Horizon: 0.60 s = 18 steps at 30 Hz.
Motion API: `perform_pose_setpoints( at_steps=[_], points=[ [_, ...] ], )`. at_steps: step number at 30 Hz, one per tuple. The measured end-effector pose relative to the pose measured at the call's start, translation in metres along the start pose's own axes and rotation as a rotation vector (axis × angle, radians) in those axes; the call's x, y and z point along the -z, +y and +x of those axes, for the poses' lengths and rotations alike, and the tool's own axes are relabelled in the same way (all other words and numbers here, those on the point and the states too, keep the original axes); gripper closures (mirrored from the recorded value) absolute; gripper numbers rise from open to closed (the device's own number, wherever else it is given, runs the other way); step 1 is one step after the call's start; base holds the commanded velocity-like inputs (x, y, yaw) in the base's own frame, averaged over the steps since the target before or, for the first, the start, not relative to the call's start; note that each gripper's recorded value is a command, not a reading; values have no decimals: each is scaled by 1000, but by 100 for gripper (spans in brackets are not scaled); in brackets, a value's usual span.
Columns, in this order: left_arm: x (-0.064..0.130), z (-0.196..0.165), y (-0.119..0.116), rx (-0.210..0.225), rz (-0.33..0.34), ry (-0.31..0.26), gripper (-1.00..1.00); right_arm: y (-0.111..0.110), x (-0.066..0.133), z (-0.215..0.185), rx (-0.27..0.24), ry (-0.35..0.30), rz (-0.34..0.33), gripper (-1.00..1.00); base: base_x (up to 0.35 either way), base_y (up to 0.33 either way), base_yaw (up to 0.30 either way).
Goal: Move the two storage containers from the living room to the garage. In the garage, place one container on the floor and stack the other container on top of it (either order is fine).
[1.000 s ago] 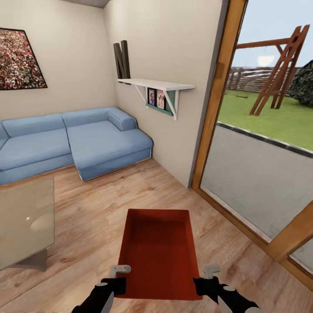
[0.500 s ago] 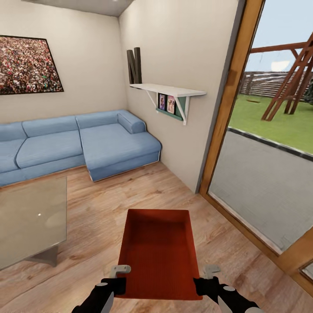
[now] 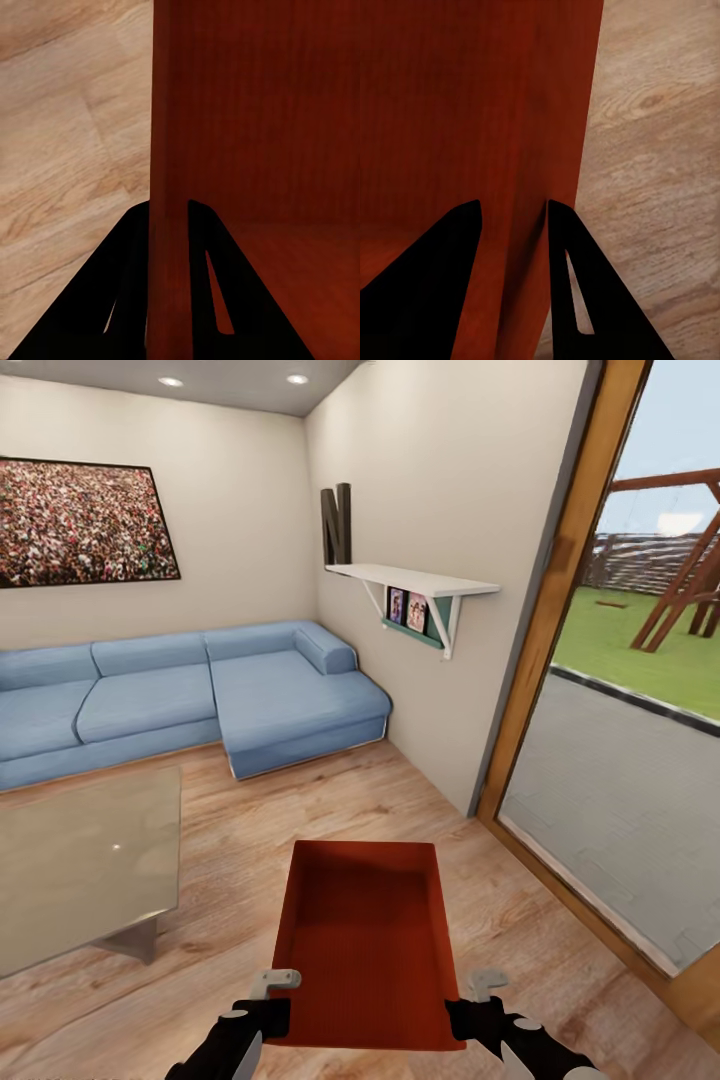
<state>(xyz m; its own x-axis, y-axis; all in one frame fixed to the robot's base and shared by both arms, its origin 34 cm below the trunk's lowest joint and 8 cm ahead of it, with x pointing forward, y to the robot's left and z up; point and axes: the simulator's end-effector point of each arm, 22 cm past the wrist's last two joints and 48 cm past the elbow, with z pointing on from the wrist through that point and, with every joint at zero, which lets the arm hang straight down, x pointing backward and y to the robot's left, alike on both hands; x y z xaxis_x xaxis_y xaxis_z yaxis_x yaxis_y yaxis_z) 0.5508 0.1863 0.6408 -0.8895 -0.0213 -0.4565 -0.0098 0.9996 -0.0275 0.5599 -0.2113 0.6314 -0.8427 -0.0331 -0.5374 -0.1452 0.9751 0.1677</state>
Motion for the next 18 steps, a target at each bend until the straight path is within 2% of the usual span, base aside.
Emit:
perform_pose_setpoints(
  at_steps=[14, 18],
  points=[
    [21, -14, -1, -1, 0, -21, 100, 4, 19, -16, 5, -20, 1, 100, 0, 0, 132],
    [26, -16, -1, 0, 1, -23, 100, 5, 24, -18, 5, -22, 1, 100, 0, 0, 37]
  ],
)
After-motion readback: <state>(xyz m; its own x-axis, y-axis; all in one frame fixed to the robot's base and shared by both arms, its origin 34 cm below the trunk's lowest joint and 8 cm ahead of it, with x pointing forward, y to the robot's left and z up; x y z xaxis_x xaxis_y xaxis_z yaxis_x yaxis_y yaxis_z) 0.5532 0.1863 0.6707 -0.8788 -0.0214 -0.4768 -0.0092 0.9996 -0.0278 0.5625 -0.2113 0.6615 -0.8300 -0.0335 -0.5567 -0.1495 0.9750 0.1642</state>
